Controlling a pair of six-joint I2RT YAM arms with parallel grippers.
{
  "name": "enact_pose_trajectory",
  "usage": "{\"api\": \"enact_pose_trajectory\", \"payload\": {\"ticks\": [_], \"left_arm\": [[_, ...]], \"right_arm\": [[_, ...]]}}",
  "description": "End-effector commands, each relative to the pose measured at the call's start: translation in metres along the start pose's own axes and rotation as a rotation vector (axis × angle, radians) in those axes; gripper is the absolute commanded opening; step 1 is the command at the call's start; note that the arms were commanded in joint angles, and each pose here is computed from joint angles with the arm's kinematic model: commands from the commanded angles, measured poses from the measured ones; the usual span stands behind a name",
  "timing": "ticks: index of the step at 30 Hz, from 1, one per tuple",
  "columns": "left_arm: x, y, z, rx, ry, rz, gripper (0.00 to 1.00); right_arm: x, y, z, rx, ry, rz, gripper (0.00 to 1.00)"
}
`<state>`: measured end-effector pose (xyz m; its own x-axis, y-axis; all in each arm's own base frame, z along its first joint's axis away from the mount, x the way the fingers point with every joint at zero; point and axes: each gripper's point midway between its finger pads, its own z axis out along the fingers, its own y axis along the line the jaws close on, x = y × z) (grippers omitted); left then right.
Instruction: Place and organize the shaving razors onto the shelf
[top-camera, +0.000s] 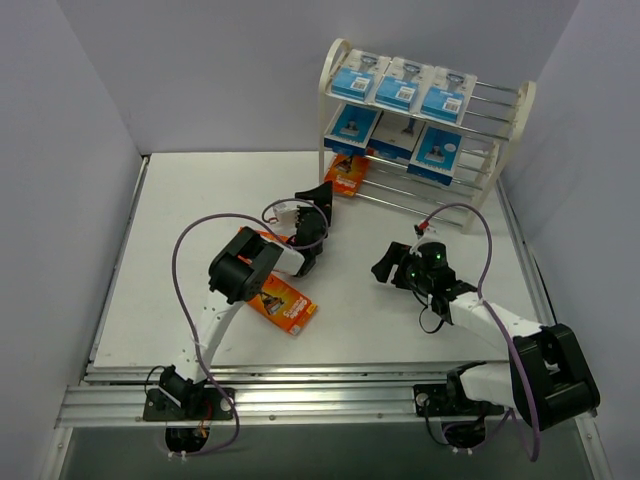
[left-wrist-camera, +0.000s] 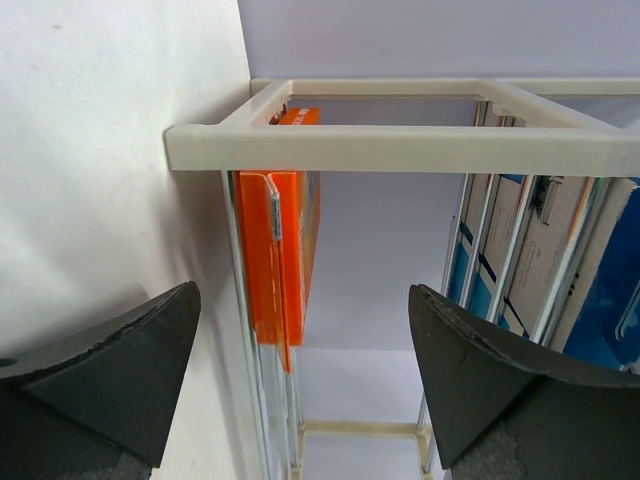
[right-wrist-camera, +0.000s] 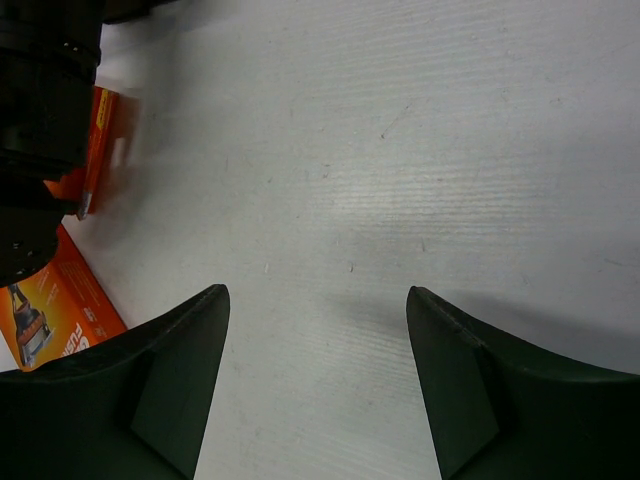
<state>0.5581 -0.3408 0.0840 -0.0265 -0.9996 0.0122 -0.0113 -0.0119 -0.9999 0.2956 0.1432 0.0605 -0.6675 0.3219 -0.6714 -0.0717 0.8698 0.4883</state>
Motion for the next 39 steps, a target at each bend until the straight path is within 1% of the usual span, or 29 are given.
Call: {"api": "enact_pose_trajectory", "payload": {"ticks": [1,2,3,10,11,12,13,14,15,16,17,18,20,21,22,23,24,25,26,27,29,32,33,34,36,37,38,39], "left_arm": [[-0.012,-0.025,-0.012,0.035,0.017,-0.018,0.94],[-0.017,-0.016,-0.019,0.016,0.024,0.006,0.94],[-0.018,-0.028,-0.021,0.032,0.035,0.002,0.94],[-0.034,-0.069,-0.054,0.072,0.113,0.041,0.94],[-0.036,-0.086,-0.059,0.097,0.132,0.035,0.94],[-0.038,-0.09,-0.064,0.099,0.145,0.037,0.94],[-0.044,-0.084,-0.071,0.082,0.156,0.052,0.94],[-0.05,-0.103,-0.076,0.111,0.175,0.055,0.94],[-0.055,-0.106,-0.08,0.109,0.187,0.063,0.94],[-0.063,-0.095,-0.086,0.067,0.199,0.086,0.94],[-0.073,-0.097,-0.088,0.064,0.198,0.111,0.94],[-0.075,-0.119,-0.096,0.095,0.229,0.112,0.94],[-0.083,-0.115,-0.105,0.059,0.257,0.162,0.94],[-0.09,-0.131,-0.11,0.082,0.268,0.21,0.94],[-0.093,-0.135,-0.115,0.074,0.277,0.232,0.94],[-0.099,-0.153,-0.123,0.095,0.283,0.264,0.94],[-0.103,-0.141,-0.125,0.03,0.317,0.314,0.94],[-0.107,-0.144,-0.129,0.021,0.332,0.354,0.94],[-0.113,-0.16,-0.136,0.043,0.334,0.428,0.94],[-0.125,-0.143,-0.139,-0.045,0.344,0.486,0.94],[-0.137,-0.138,-0.148,-0.069,0.367,0.581,0.94],[-0.173,-0.12,-0.17,-0.166,0.365,0.643,0.94],[-0.185,-0.108,-0.186,-0.233,0.364,0.662,0.94],[-0.199,-0.104,-0.191,-0.264,0.34,0.675,0.94],[-0.214,-0.097,-0.208,-0.311,0.32,0.691,0.94],[-0.221,-0.083,-0.216,-0.347,0.312,0.691,0.94],[-0.228,-0.082,-0.22,-0.356,0.293,0.679,0.94],[-0.231,-0.074,-0.225,-0.385,0.295,0.67,0.94]], "right_arm": [[-0.021,0.006,-0.003,-0.012,-0.058,-0.013,0.67],[-0.022,0.007,-0.005,-0.015,-0.064,-0.014,0.67],[-0.023,0.007,-0.005,-0.015,-0.068,-0.013,0.67],[-0.03,0.003,-0.009,0.015,-0.091,-0.028,0.67],[-0.031,0.001,-0.01,0.023,-0.098,-0.031,0.67],[-0.032,0.001,-0.011,0.029,-0.103,-0.032,0.67],[-0.033,0.0,-0.012,0.033,-0.108,-0.035,0.67],[-0.035,-0.001,-0.012,0.038,-0.115,-0.037,0.67],[-0.035,-0.001,-0.012,0.042,-0.117,-0.037,0.67],[-0.035,-0.002,-0.012,0.045,-0.115,-0.036,0.67],[-0.034,-0.003,-0.011,0.047,-0.115,-0.036,0.67],[-0.035,-0.001,-0.01,0.043,-0.119,-0.037,0.67],[-0.034,-0.002,-0.008,0.046,-0.113,-0.044,0.67],[-0.035,0.0,-0.008,0.045,-0.114,-0.051,0.66],[-0.035,0.0,-0.007,0.045,-0.111,-0.053,0.66],[-0.035,0.002,-0.006,0.041,-0.111,-0.063,0.66],[-0.036,0.006,-0.006,0.028,-0.11,-0.073,0.66],[-0.035,0.009,-0.006,0.022,-0.106,-0.08,0.65],[-0.036,0.012,-0.007,0.012,-0.107,-0.093,0.65],[-0.035,0.015,-0.008,0.006,-0.1,-0.103,0.65],[-0.036,0.03,-0.009,-0.026,-0.098,-0.128,0.65],[-0.032,0.056,-0.009,-0.089,-0.089,-0.145,0.64],[-0.032,0.064,-0.008,-0.109,-0.096,-0.146,0.64],[-0.027,0.067,-0.004,-0.115,-0.082,-0.132,0.64],[-0.024,0.085,0.0,-0.151,-0.08,-0.14,0.64],[-0.018,0.087,0.006,-0.145,-0.06,-0.143,0.64],[-0.022,0.096,0.009,-0.155,-0.077,-0.15,0.64],[-0.018,0.104,0.011,-0.17,-0.068,-0.162,0.64]]}}
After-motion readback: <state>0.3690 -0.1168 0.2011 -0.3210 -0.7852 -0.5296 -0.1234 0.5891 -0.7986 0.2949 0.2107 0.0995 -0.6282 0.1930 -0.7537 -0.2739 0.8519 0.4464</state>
